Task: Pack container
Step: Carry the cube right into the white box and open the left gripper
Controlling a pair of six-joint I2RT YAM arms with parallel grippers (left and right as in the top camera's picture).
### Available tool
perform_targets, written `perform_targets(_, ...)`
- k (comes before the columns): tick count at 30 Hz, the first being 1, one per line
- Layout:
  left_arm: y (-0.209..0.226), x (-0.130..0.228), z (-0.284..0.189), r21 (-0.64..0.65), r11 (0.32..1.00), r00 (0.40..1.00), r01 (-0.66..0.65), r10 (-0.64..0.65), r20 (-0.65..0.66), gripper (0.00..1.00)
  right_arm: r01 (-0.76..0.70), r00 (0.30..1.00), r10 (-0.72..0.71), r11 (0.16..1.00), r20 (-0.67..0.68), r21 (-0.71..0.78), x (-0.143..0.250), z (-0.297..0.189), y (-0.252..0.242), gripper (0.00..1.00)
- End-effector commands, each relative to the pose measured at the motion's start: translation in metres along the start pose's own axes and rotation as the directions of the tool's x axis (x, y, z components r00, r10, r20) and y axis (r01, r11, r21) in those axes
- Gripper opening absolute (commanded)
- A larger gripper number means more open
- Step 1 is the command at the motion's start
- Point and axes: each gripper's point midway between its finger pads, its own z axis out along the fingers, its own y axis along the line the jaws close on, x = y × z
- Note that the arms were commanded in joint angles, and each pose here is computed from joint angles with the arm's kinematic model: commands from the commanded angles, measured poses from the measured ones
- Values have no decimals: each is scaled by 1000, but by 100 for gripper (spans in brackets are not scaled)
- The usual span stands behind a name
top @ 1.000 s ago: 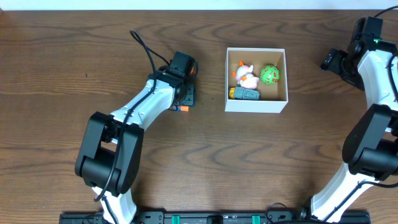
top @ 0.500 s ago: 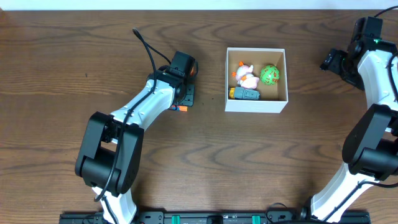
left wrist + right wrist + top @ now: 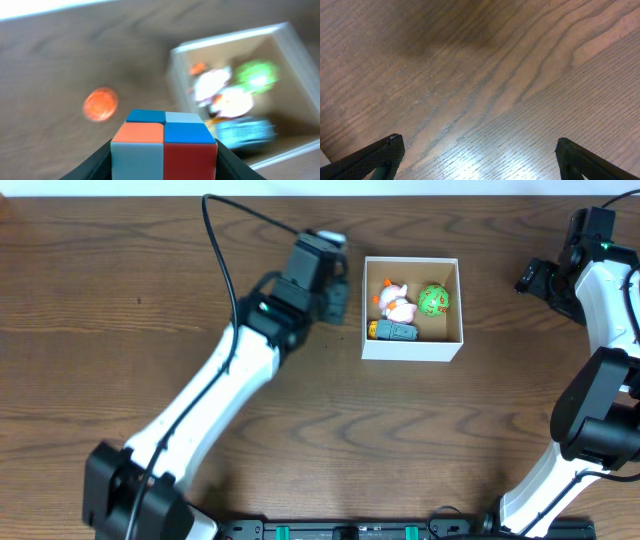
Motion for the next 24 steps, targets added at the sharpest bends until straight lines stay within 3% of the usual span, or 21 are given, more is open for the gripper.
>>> perform_targets(1, -37, -8, -6, 58, 996, 996, -67, 64, 55, 48, -21, 1000, 21, 1000, 4, 19, -2, 2, -6, 99)
perform_targets(11, -120, -6, 23, 185, 969, 978, -166, 139, 154, 48, -21, 1000, 21, 1000, 4, 19, -2, 2, -6, 99)
perform_targets(19, -116, -19, 68, 126, 976, 958, -179, 144, 246, 49, -21, 1000, 21, 1000, 4, 19, -2, 2, -6, 99)
perform_targets(24, -91, -30, 80, 29, 990, 951, -136, 122, 284, 50, -21, 1000, 21, 1000, 4, 19, -2, 2, -6, 99)
